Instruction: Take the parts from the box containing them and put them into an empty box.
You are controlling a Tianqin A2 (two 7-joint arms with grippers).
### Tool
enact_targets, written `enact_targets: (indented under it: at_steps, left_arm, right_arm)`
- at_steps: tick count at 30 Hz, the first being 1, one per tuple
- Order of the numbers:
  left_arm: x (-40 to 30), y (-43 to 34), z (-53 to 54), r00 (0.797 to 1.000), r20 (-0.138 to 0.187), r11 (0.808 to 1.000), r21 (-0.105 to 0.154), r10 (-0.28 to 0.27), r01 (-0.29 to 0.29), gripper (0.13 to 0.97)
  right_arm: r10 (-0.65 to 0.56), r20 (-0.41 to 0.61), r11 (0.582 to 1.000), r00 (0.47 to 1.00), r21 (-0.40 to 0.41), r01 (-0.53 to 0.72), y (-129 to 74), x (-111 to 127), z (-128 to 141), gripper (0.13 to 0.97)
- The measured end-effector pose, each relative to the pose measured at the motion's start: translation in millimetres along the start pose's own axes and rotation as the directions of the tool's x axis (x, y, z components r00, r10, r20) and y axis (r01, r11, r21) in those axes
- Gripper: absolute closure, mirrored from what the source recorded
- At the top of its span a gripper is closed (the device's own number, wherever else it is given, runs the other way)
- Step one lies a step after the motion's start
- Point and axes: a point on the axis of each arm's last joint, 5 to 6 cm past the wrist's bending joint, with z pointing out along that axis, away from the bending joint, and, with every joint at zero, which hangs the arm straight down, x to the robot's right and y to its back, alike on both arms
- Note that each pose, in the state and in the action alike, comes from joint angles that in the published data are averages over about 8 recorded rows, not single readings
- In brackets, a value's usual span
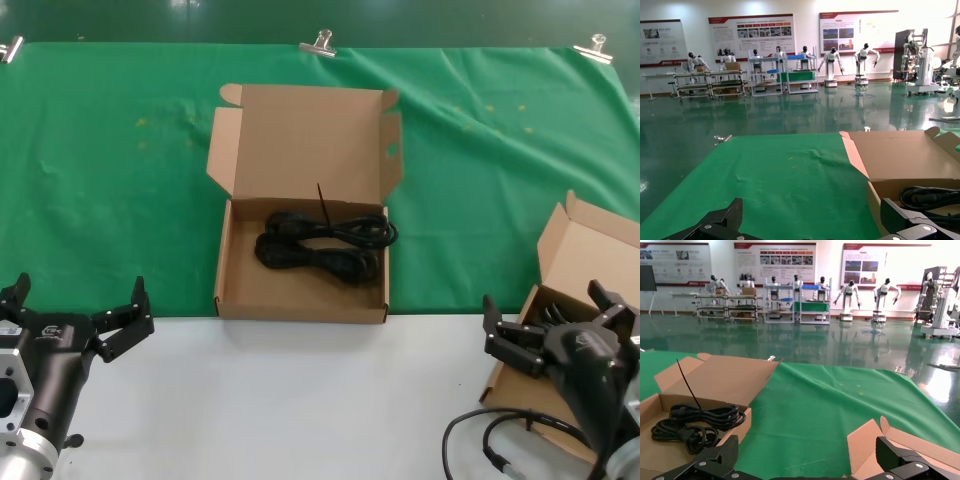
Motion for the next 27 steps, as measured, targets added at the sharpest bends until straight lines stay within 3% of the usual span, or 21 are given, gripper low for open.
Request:
enact_targets:
  at_steps: [27]
  left_arm:
    - [0.0,0.0,0.0,1.000,0.000,1.000,0.000,0.000,0.000,0.132]
  right_arm:
    - [0.000,0.000,1.000,1.000,0.000,0.000,0.0,0.0,0.0,0.130]
